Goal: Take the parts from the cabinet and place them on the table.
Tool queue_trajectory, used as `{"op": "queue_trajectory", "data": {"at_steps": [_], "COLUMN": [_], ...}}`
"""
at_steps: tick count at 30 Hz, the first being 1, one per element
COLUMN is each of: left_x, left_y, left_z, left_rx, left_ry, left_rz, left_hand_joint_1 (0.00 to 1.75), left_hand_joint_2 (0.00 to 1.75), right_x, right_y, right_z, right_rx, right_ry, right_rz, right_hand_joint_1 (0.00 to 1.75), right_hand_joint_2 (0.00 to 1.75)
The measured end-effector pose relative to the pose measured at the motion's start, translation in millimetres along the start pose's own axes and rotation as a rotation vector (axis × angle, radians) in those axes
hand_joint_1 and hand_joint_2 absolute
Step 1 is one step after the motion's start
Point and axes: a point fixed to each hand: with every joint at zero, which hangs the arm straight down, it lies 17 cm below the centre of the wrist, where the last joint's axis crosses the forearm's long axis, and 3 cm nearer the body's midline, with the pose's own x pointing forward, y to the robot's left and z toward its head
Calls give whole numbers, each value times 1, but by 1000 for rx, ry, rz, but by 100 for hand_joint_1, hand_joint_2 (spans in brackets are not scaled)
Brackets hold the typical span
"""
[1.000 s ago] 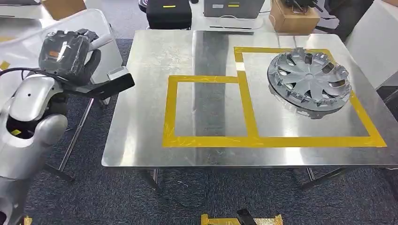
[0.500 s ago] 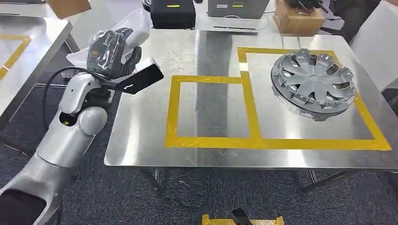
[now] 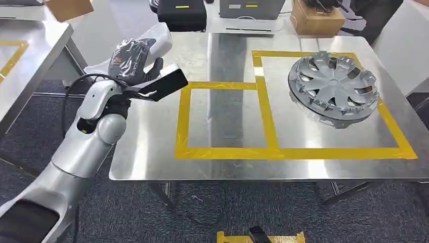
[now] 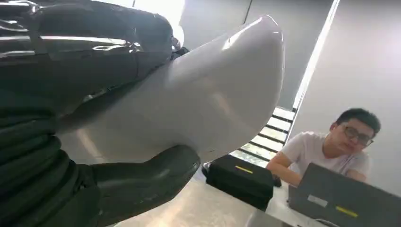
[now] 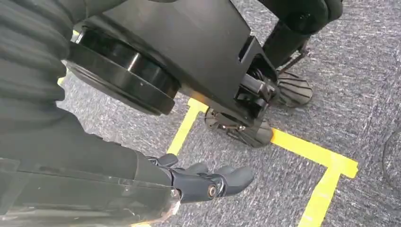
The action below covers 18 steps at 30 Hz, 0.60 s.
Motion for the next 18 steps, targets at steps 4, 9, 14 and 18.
{"op": "queue_trajectory", "data": {"at_steps": [4, 9, 14, 18], "left_x": [-16, -29, -44, -48], "left_y": [11, 17, 20, 28], "left_z": [-4, -8, -13, -18], "left_rx": [0, 21, 38, 48], "left_ry": [26, 54, 90, 97], "left_rz": [0, 74, 109, 107], "left_hand_joint_1": [175, 175, 175, 175], "left_hand_joint_2": [175, 175, 175, 175], "right_x": [3, 0, -24, -45], "right_y": [0, -1, 4, 10], "right_z": [0, 0, 1, 3], "right_rx": [0, -1, 6, 14], "right_ry": [-15, -22, 13, 44], "right_rz": [0, -8, -33, -43], "right_hand_joint_1": [0, 0, 0, 0], "right_hand_joint_2": [175, 175, 175, 175]}}
